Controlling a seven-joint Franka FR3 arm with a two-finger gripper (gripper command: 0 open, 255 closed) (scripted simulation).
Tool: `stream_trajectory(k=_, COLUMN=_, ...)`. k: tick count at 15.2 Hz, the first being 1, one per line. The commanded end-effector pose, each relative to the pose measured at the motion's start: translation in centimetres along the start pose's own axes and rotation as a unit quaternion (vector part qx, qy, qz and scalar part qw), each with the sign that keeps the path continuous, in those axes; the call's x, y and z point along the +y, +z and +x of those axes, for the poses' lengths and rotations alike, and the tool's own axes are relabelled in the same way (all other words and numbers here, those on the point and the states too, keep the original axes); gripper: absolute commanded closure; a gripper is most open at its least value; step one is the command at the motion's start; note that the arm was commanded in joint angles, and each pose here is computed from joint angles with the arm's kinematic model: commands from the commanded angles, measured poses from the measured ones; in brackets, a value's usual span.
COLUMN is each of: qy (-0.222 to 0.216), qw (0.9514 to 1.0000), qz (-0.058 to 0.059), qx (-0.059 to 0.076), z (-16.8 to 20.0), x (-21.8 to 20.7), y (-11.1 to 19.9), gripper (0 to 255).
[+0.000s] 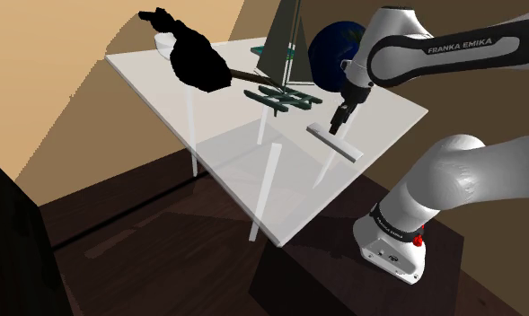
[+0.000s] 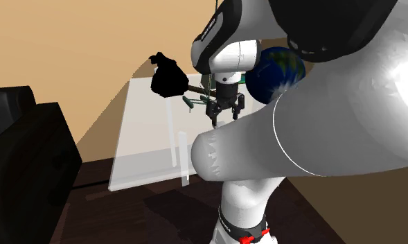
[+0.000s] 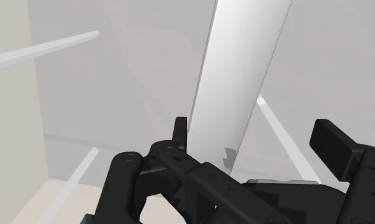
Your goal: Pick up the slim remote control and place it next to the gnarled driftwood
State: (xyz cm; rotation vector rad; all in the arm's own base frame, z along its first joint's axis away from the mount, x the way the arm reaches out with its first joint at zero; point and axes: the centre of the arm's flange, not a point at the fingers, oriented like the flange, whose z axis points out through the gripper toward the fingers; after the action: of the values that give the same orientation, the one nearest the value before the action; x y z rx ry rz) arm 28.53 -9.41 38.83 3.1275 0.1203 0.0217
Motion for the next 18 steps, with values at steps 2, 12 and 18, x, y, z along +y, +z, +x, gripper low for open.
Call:
stream_trajectory(k=2, qy=0.000, qw=1.0000, qz=-0.003, qx=-0.002, z=-0.2, x=0.8, y=2.3, gripper=0)
stream_trajectory(k=12, qy=0.000, qw=1.0000, qz=-0.003, qx=-0.002, z=-0.2, x=0.8, y=5.8, gripper=0)
stream_trajectory(k=18, qy=0.000, qw=1.0000, qz=-0.003, qx=-0.002, z=-0.2, x=0.8, y=5.8, gripper=255)
